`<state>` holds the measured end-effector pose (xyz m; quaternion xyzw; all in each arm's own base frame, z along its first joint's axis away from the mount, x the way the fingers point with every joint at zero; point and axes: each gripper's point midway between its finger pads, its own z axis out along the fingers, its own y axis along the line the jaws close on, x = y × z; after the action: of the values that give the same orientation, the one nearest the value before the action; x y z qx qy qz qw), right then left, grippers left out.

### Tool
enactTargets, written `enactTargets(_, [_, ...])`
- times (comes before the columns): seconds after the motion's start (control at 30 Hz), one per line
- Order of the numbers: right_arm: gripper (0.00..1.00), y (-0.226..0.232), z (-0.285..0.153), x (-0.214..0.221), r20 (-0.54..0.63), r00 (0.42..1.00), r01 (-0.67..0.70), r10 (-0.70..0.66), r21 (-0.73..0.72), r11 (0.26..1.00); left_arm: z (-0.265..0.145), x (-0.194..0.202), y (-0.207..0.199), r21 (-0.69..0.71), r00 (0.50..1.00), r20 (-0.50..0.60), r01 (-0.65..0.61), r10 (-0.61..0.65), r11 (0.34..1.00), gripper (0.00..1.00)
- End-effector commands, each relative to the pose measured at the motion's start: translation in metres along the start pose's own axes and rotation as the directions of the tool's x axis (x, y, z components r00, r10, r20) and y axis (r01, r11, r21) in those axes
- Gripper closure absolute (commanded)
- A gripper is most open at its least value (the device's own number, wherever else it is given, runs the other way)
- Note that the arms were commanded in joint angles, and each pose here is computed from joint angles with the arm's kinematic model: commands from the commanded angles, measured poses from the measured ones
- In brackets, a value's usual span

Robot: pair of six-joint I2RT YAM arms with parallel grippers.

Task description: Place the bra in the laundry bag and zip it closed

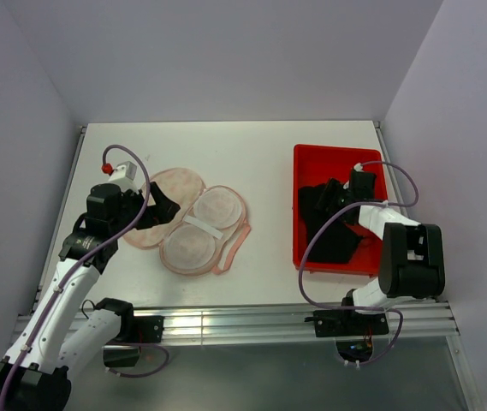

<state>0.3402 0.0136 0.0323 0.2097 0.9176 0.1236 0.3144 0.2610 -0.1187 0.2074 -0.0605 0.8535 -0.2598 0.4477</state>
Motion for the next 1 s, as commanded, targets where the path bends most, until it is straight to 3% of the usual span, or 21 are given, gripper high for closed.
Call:
enactTargets(0.0, [0.11, 0.007, 0.003, -0.008, 0.008, 1.0, -0.02, 0.02, -0.033, 0.999, 0.0, -0.007, -0.005, 0.015, 1.0, 0.03, 0.008, -0.008, 1.0, 0.01])
enactTargets(0.07, [0.14, 0.011, 0.003, -0.007, 0.003, 0.999, -0.033, 0.033, -0.053, 0.998, 0.0, -0.007, -0.005, 0.011, 1.0, 0.031, 0.006, -0.007, 1.0, 0.01])
enactTargets(0.17, [0.28, 0.014, 0.004, -0.004, -0.015, 0.999, -0.046, 0.045, -0.067, 0.997, 0.001, -0.006, -0.003, 0.005, 1.0, 0.027, 0.008, -0.008, 1.0, 0.01])
enactTargets(0.2, [0.39, 0.014, 0.004, -0.003, -0.018, 0.999, -0.049, 0.048, -0.067, 0.997, 0.001, -0.006, -0.003, 0.004, 1.0, 0.026, 0.01, -0.01, 1.0, 0.01])
enactTargets(0.37, [0.68, 0.016, 0.002, -0.006, -0.01, 0.998, -0.06, 0.06, -0.075, 0.995, 0.001, -0.007, -0.002, -0.005, 1.0, 0.029, 0.01, -0.01, 1.0, 0.01])
enactTargets(0.4, [0.81, 0.016, 0.002, -0.006, -0.01, 0.998, -0.066, 0.066, -0.074, 0.995, 0.002, -0.007, -0.001, -0.006, 1.0, 0.028, 0.012, -0.012, 1.0, 0.01])
enactTargets(0.5, [1.0, 0.016, -0.002, -0.009, -0.002, 0.997, -0.072, 0.072, -0.066, 0.995, 0.002, -0.006, 0.0, -0.011, 1.0, 0.026, 0.013, -0.012, 1.0, 0.01])
enactTargets(0.7, [1.0, 0.017, -0.03, -0.028, 0.086, 0.992, -0.09, 0.093, -0.042, 0.995, 0.004, -0.006, 0.003, -0.028, 1.0, 0.023, 0.018, -0.017, 0.999, 0.01])
enactTargets(0.97, [1.0, 0.045, -0.119, -0.086, 0.318, 0.941, -0.087, 0.115, -0.099, 0.991, 0.014, -0.005, 0.022, -0.136, 0.999, 0.005, 0.049, -0.049, 0.99, 0.01])
